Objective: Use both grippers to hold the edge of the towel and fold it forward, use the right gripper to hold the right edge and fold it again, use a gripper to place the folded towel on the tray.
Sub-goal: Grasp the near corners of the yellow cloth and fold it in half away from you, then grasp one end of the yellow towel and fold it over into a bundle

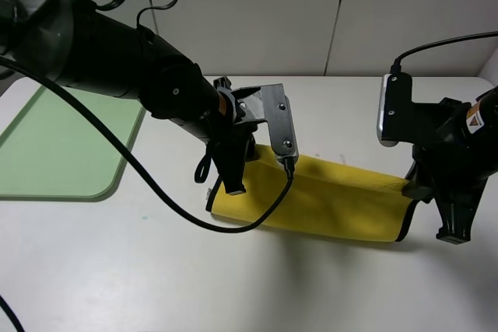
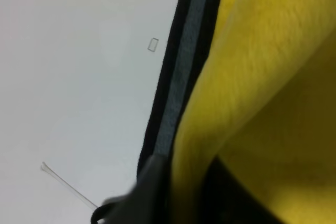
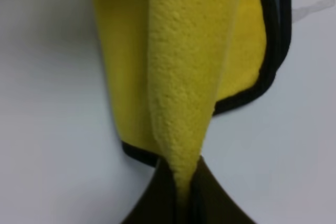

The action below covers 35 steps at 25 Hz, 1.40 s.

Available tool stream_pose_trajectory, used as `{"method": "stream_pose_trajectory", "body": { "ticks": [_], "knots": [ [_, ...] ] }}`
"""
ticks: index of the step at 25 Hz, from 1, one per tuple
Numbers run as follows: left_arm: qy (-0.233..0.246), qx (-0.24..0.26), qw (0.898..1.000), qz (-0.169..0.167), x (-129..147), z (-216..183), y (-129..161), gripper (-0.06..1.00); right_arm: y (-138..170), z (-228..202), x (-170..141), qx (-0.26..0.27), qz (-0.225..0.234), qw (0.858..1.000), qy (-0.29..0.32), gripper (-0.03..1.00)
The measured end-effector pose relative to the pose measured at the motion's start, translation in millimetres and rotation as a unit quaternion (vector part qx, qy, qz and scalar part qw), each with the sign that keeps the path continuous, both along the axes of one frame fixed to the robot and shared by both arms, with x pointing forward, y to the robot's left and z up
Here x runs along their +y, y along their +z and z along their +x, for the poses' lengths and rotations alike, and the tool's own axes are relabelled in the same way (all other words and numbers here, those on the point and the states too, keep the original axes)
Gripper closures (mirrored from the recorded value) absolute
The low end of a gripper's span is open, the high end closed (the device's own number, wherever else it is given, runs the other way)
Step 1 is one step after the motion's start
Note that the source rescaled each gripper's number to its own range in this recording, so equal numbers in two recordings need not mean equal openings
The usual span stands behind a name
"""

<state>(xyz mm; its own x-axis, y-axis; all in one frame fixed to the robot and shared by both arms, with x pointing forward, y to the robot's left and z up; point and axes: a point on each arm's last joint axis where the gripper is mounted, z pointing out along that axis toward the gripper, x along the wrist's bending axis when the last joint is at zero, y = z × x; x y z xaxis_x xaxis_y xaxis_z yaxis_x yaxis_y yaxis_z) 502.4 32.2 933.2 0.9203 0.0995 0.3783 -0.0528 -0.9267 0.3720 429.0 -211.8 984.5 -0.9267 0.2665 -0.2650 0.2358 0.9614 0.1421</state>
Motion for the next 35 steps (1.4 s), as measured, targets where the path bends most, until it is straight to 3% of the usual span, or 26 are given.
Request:
{"method": "stream_pose_trajectory", "body": {
  "ticks": [3, 4, 6, 10, 20, 25, 30, 35],
  "knots": [
    [0.000, 0.000, 1.000, -0.001, 1, -1, -1, 0.26, 0, 1, -3, 0.000, 0.000, 0.998, -0.065, 0.24],
    [0.001, 0.001, 1.000, -0.001, 1, -1, -2, 0.12, 0, 2, -5, -0.008, 0.000, 0.997, -0.083, 0.14],
    [0.001, 0.001, 1.000, -0.001, 2, -2, -3, 0.03, 1, 5, -6, -0.026, 0.005, 0.993, -0.115, 0.03],
    [0.001, -0.001, 1.000, -0.003, 2, -2, -3, -0.04, 2, 8, -7, -0.040, 0.008, 0.991, -0.131, -0.02],
    [0.001, -0.002, 1.000, -0.004, 1, -2, -3, -0.05, 3, 9, -5, -0.046, 0.022, 0.989, -0.136, -0.03],
    [0.004, 0.019, 1.000, 0.021, 7, -6, 0, -0.05, 3, 8, -4, -0.042, 0.031, 0.988, -0.143, -0.03],
    [0.030, 0.037, 0.998, 0.029, 19, -16, 28, -0.05, 3, 9, -2, -0.041, 0.045, 0.987, -0.149, -0.03],
    [0.094, 0.047, 0.994, -0.007, 36, -31, 75, -0.05, 3, 8, 0, -0.036, 0.057, 0.985, -0.160, -0.03]
  ]
}}
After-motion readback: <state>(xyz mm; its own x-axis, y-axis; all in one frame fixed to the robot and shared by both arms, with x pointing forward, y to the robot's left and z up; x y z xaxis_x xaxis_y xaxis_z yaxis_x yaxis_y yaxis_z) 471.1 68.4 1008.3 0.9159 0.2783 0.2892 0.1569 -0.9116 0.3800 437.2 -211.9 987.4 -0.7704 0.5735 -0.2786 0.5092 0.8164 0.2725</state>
